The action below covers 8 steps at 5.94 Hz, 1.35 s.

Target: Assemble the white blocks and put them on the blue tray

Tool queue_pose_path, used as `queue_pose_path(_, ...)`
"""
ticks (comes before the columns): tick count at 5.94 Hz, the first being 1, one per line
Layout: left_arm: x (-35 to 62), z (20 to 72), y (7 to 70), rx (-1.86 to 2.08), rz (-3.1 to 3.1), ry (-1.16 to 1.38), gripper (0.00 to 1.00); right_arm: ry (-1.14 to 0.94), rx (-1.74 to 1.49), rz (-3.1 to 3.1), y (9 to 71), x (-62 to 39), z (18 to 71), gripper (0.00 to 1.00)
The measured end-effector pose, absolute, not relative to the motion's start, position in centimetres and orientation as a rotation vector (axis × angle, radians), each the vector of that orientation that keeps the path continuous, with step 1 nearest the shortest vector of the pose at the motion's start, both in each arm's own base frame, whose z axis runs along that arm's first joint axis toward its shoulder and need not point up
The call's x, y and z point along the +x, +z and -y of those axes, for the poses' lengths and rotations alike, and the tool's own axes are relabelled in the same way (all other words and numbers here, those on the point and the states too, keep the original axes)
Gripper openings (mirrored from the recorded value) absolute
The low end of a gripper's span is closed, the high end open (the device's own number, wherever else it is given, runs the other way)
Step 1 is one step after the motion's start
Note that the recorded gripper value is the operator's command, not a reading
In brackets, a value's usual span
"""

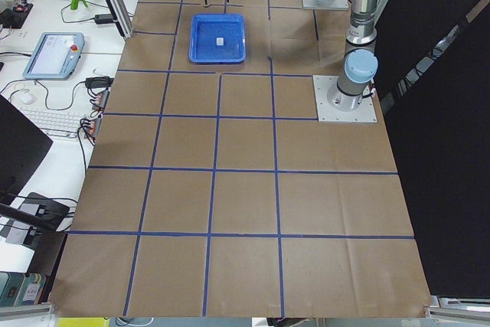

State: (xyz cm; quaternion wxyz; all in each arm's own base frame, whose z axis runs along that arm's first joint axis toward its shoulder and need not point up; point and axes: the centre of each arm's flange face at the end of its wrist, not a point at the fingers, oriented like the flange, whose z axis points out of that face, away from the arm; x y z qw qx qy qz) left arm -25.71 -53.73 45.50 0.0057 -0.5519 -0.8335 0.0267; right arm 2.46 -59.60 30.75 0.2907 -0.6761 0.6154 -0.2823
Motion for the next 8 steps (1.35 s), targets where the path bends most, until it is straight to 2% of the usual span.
queue_pose_path(3,-18.1,51.0,50.9,-0.768,3.073,0.093,0.99,-0.761,-1.811,-1.564,30.1,11.6,59.1,0.25)
queue_pose_path(5,-16.6,50.6,51.6,-0.174,3.209,0.115,0.99,-0.795,-1.811,-1.613,26.2,16.8,58.3,0.25)
queue_pose_path(8,-16.3,50.8,52.1,0.067,3.175,0.13,0.99,-0.836,-1.816,-1.63,18.9,21.1,58.4,0.24)
